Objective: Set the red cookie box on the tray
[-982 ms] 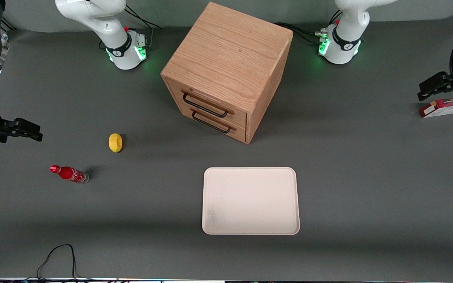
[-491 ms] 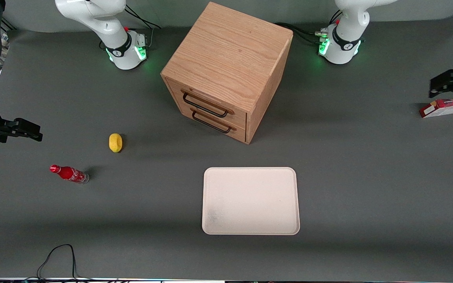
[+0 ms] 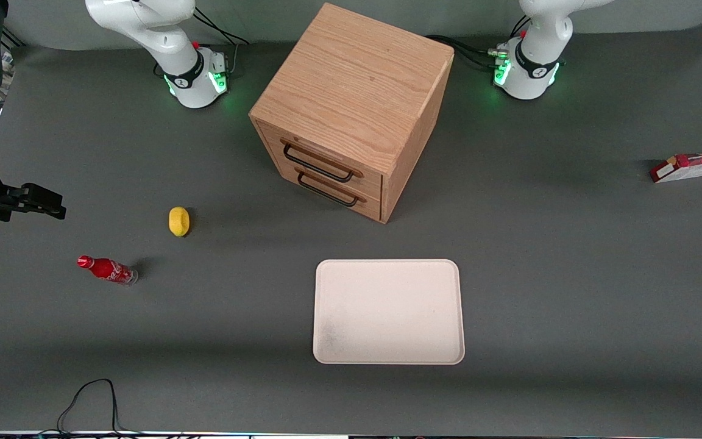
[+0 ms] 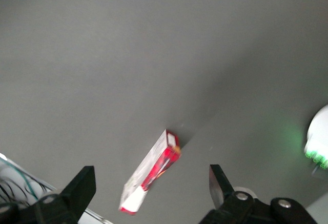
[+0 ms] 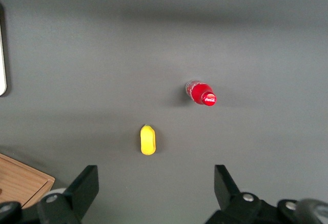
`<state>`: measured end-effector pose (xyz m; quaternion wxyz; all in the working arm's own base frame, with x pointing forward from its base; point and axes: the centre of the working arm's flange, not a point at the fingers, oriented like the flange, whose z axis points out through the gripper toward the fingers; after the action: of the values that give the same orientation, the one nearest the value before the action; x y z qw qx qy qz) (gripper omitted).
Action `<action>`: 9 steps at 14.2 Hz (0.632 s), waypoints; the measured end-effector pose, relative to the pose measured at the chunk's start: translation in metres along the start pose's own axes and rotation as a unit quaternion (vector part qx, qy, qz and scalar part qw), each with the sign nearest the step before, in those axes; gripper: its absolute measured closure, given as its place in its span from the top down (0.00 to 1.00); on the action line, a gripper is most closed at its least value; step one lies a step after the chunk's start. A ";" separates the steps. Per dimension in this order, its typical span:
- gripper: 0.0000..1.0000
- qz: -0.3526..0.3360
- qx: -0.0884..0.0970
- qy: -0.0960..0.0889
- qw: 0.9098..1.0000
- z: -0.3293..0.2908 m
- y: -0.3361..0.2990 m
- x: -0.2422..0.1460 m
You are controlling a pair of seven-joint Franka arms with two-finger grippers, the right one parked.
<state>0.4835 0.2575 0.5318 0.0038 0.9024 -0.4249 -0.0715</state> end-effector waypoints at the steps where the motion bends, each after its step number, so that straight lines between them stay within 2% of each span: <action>1: 0.99 0.034 -0.001 0.002 0.999 0.013 -0.005 -0.020; 5: 0.98 0.150 0.014 0.010 0.989 0.069 -0.016 -0.102; 9: 0.98 0.236 0.041 0.007 0.971 0.125 -0.011 -0.141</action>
<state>0.3863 0.3795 0.4249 -0.0136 0.7766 -0.6282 -0.0445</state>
